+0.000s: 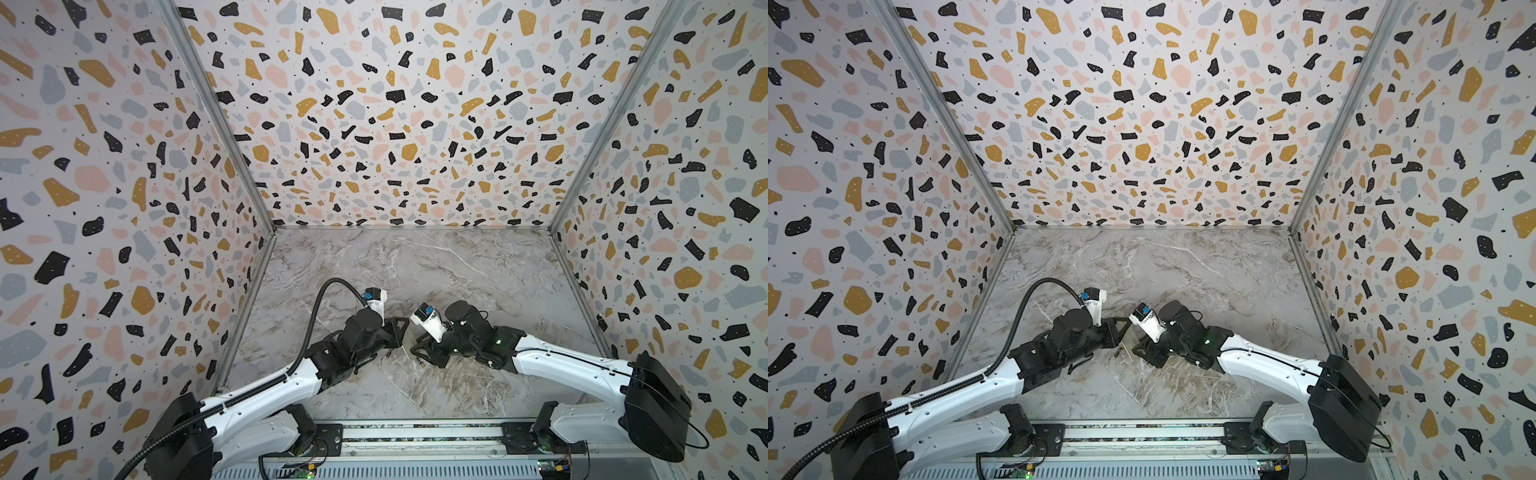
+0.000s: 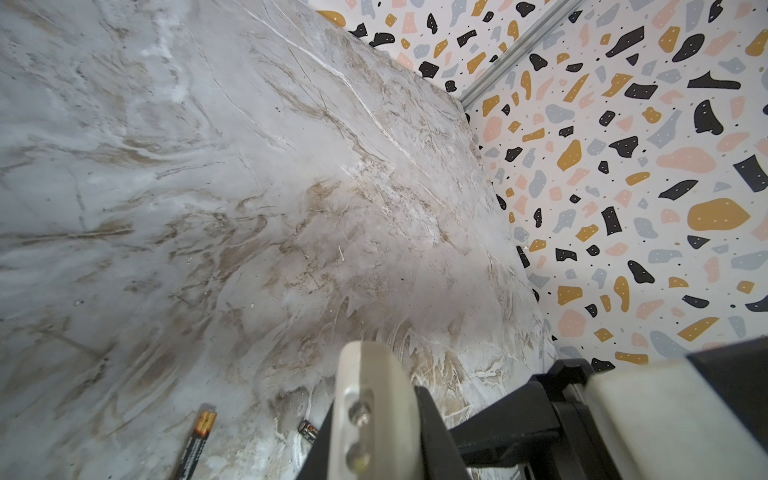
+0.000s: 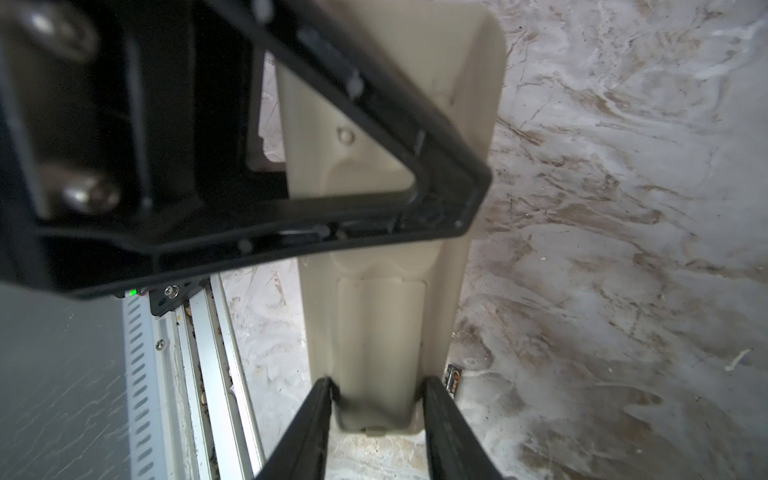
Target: Load the batteries into the remote control
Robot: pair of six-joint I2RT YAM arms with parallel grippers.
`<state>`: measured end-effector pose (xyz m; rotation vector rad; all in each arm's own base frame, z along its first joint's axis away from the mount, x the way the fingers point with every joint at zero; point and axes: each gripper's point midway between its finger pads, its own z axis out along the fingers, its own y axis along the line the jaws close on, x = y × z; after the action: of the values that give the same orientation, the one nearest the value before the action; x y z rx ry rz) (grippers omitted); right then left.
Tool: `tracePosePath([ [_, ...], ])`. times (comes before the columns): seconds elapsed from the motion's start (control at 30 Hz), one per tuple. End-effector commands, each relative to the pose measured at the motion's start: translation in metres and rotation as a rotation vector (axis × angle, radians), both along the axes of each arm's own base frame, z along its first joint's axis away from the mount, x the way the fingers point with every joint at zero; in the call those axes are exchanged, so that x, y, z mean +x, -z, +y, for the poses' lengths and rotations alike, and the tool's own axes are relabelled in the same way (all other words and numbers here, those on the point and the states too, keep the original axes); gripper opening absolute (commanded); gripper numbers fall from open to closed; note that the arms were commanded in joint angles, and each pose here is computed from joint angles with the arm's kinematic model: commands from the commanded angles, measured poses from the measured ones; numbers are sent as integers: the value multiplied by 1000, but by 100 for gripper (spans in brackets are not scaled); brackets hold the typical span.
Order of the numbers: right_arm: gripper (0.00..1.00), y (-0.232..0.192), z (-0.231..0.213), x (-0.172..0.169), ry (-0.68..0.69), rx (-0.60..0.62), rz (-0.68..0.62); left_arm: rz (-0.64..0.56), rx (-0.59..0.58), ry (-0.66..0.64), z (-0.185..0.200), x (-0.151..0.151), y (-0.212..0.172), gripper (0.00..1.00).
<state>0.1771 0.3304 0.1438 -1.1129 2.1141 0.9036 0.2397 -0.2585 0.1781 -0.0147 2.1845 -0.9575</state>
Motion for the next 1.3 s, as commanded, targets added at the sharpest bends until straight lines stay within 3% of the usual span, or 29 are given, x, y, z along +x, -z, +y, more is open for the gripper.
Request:
tracePosePath([
  [0.0, 36, -1, 2, -2, -16, 10, 1, -59, -85, 6, -8, 4, -30, 0],
  [1.27, 23, -3, 8, -4, -52, 35, -13, -65, -84, -18, -9, 10, -29, 0],
])
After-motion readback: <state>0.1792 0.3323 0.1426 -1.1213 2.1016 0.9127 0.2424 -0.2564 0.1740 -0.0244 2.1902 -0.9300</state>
